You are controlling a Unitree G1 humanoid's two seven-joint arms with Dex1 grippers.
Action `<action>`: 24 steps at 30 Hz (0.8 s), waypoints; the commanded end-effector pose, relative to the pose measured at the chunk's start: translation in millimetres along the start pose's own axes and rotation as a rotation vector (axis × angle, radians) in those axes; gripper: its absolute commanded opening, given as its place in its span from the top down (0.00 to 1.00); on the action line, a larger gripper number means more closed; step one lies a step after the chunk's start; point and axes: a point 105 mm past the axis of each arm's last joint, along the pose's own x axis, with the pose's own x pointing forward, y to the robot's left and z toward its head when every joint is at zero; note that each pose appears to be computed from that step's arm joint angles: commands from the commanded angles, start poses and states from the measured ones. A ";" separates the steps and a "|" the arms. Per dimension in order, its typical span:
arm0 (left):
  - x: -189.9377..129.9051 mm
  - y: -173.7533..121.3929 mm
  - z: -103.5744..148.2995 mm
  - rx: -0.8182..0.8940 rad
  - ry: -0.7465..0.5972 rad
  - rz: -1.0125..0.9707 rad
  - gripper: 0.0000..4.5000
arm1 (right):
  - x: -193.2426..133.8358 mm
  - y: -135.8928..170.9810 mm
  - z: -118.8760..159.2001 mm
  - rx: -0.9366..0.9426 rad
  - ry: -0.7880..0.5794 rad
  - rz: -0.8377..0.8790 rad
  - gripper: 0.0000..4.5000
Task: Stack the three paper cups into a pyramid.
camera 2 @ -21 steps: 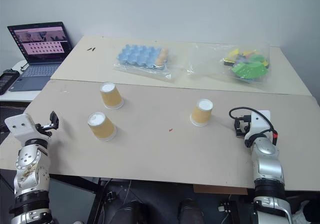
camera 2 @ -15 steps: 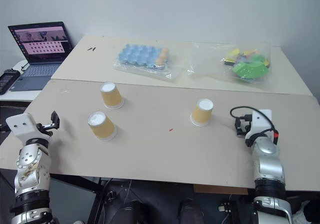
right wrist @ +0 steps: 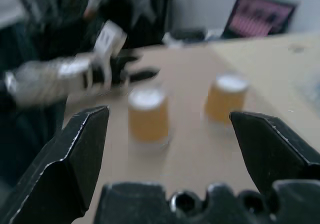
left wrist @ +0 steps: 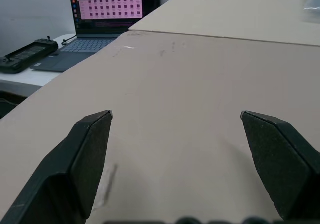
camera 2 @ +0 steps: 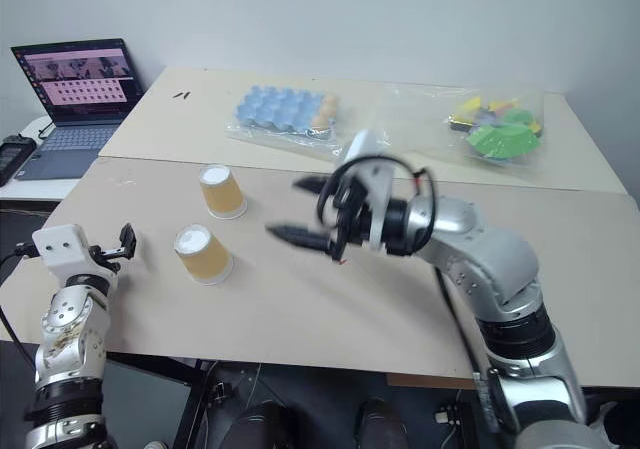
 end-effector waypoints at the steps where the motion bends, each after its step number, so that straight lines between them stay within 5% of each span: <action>1: -13.8 3.1 21.0 0.095 -0.036 -0.169 0.03 | 2.5 2.4 -12.0 -0.082 0.061 0.033 0.00; 10: -89.7 -36.2 18.7 0.314 0.202 -0.855 0.03 | 8.0 -3.8 -12.1 -0.081 0.027 -0.010 0.00; 24: -51.2 -114.3 49.0 0.370 0.065 -1.167 0.03 | -1.8 -11.2 -10.3 -0.085 0.017 -0.094 0.00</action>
